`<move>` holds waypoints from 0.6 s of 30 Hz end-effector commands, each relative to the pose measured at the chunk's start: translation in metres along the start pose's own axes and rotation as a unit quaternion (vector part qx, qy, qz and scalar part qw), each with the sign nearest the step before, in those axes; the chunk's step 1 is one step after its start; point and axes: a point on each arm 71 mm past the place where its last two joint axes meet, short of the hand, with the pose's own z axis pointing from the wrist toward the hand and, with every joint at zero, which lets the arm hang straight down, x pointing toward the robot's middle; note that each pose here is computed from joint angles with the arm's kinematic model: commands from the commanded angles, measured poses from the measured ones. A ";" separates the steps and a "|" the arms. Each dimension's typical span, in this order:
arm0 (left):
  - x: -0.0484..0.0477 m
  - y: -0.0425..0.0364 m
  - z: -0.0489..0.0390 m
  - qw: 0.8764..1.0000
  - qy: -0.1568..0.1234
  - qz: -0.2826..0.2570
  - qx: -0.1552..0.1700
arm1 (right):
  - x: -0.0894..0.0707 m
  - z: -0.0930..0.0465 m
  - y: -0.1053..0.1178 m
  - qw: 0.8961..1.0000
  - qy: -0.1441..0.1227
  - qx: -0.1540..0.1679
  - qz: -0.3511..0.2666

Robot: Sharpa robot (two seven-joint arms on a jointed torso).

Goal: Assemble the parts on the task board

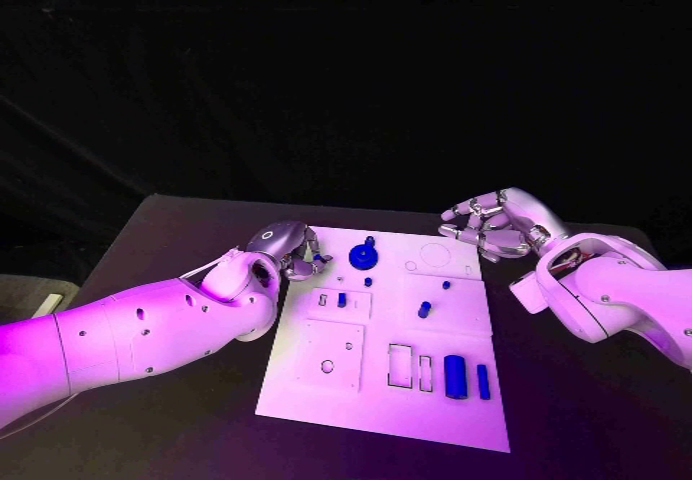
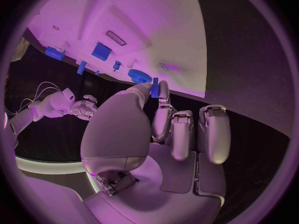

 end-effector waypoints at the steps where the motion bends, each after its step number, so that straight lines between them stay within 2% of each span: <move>1: 0.0038 -0.0021 0.0016 1.000 0.012 0.015 0.008 | 0.002 0.000 0.001 1.000 0.005 -0.007 -0.001; 10: 0.0119 0.0007 0.0021 1.000 0.019 0.018 -0.001 | 0.002 0.000 0.001 1.000 0.005 -0.006 0.000; 18: 0.0142 0.0032 0.0012 1.000 0.019 0.018 -0.008 | 0.001 -0.001 0.000 1.000 0.005 -0.006 -0.001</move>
